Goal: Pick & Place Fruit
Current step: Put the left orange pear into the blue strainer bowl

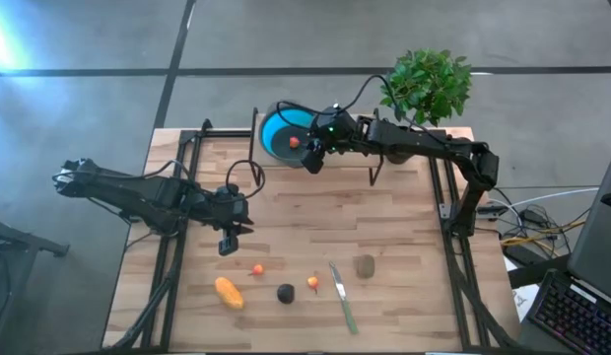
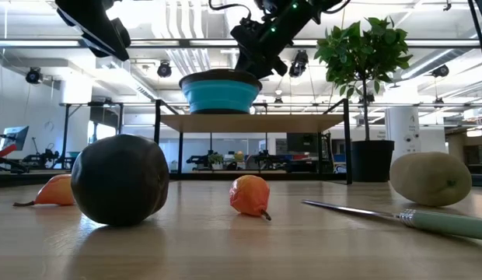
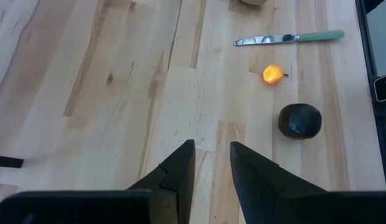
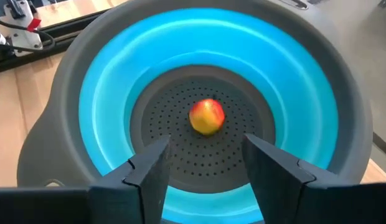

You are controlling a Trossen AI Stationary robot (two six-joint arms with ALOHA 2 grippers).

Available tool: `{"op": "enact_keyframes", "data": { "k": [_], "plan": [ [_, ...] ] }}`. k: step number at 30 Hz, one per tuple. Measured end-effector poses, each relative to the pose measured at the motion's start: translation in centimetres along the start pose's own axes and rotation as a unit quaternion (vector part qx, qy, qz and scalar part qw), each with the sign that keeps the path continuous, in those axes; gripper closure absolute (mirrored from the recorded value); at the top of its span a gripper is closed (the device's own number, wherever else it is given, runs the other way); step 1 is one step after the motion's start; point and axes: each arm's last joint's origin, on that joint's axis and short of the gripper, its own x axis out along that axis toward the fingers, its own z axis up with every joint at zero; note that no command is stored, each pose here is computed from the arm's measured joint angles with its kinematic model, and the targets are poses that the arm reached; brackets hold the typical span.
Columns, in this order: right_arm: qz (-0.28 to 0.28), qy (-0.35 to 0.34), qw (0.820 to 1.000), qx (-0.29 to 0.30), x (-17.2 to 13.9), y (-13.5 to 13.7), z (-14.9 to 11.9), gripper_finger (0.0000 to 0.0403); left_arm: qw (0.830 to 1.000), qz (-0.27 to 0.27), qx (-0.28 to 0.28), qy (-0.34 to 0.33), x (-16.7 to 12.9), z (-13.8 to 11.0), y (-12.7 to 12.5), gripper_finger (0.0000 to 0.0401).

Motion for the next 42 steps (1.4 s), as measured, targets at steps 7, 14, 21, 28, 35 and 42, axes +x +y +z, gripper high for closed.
{"op": "enact_keyframes", "data": {
  "k": [7, 14, 21, 28, 35, 42],
  "plan": [
    [0.003, -0.021, 1.000, -0.004, -1.7, -0.1, 0.8, 0.0188, 0.999, 0.000, -0.036, 0.000, 0.0, 0.0, 0.0, 0.0220],
    [0.003, -0.023, 1.000, -0.021, -5.4, -0.7, 1.3, 0.0196, 0.987, -0.007, -0.163, 0.004, 0.0, 0.0, -0.1, 0.0167],
    [0.007, -0.021, 1.000, -0.003, -9.8, -1.2, 1.2, 0.0222, 0.990, -0.008, -0.136, 0.019, 0.6, -0.2, -0.6, 0.0167],
    [0.019, -0.046, 0.999, 0.006, -13.0, -1.1, 0.9, 0.0248, 0.995, -0.007, -0.080, 0.057, 2.6, -0.5, -1.8, 0.0167],
    [0.021, -0.037, 0.998, 0.041, -13.9, -1.4, -1.4, 0.0276, 0.994, -0.006, -0.057, 0.089, 4.2, -1.0, -3.0, 0.0167],
    [0.024, -0.048, 0.994, 0.093, -14.6, -1.8, -3.3, 0.0304, 0.992, -0.007, -0.036, 0.117, 6.0, -1.7, -4.4, 0.0167]
  ]
}}
